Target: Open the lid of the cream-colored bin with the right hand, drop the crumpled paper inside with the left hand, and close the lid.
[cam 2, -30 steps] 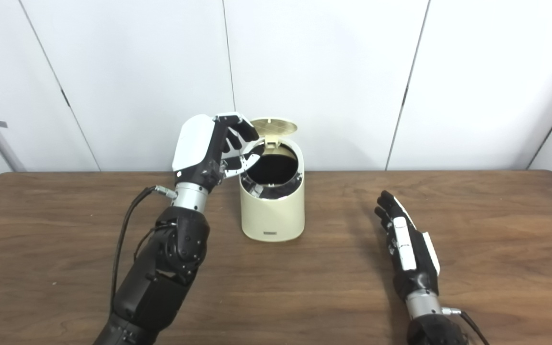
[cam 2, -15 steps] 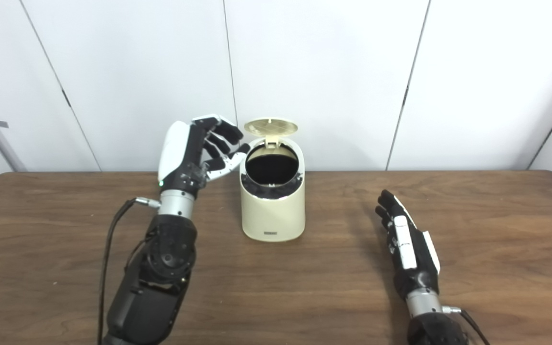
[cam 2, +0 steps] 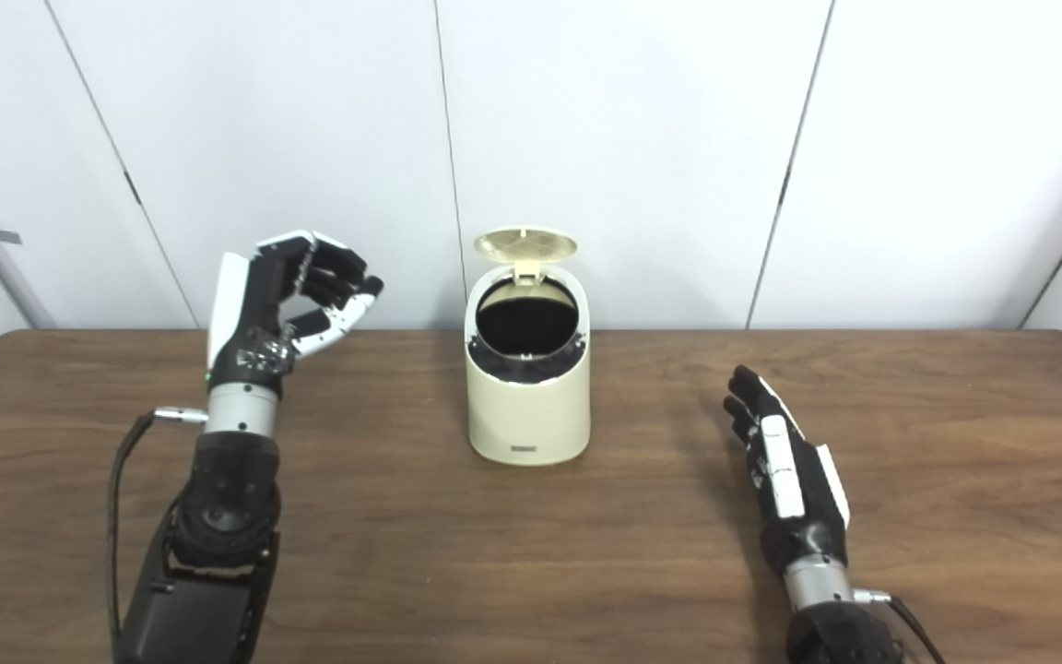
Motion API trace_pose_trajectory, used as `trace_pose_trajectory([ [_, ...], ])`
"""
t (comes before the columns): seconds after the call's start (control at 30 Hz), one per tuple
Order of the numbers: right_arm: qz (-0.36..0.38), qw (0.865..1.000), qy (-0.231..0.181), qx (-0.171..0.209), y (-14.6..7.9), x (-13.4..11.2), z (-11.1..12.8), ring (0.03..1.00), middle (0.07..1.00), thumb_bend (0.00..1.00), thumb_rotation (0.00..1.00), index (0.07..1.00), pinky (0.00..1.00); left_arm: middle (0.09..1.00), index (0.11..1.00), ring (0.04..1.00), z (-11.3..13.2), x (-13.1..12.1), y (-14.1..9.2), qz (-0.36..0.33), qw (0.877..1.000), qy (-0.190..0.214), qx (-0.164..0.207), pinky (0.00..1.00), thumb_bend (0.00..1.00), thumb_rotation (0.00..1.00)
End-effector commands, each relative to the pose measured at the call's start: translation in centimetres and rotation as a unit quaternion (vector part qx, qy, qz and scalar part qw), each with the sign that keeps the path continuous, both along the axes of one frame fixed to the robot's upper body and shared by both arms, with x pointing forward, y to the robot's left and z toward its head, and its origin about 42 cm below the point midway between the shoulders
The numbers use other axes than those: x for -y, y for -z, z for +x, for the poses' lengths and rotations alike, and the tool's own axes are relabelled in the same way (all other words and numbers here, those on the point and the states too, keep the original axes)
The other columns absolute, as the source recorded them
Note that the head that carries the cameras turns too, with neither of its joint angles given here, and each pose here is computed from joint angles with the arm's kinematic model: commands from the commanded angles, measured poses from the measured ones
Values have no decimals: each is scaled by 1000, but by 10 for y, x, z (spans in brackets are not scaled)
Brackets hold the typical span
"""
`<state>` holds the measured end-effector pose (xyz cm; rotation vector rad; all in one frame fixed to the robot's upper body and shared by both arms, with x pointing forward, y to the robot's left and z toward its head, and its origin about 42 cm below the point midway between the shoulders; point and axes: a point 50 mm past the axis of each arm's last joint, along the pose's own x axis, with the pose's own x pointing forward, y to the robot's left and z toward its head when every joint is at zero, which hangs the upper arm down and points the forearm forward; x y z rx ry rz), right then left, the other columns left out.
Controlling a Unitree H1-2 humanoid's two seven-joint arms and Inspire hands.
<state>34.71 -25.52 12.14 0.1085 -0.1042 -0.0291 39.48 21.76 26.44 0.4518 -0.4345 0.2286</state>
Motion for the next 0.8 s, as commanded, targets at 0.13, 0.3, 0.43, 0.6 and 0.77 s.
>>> trace_pose_trajectory([
  [0.13, 13, 1000, 7, -26, 22, -2, -14, 912, 905, 460, 892, 871, 971, 512, 465, 472, -5, -10, -6, -38, 999, -12, 27, 376, 478, 0],
  [0.3, 20, 999, 12, -23, 22, -3, -15, 909, 891, 439, 868, 866, 967, 515, 481, 466, -11, -25, 6, -56, 998, -13, 18, 360, 478, 0],
  [0.43, 16, 1000, 8, -20, 21, -2, -16, 912, 894, 437, 886, 875, 974, 497, 495, 459, -20, -38, 19, -39, 999, -26, 7, 440, 501, 0],
  [0.6, 19, 1000, 10, -18, 21, 0, -15, 907, 891, 437, 880, 880, 969, 483, 509, 507, -29, -45, 32, -46, 999, -18, -6, 449, 513, 0],
  [0.77, 17, 1000, 11, -18, 19, 1, -17, 904, 890, 440, 884, 880, 952, 669, 501, 625, -38, -47, 42, -87, 995, 23, -34, 556, 500, 71],
])
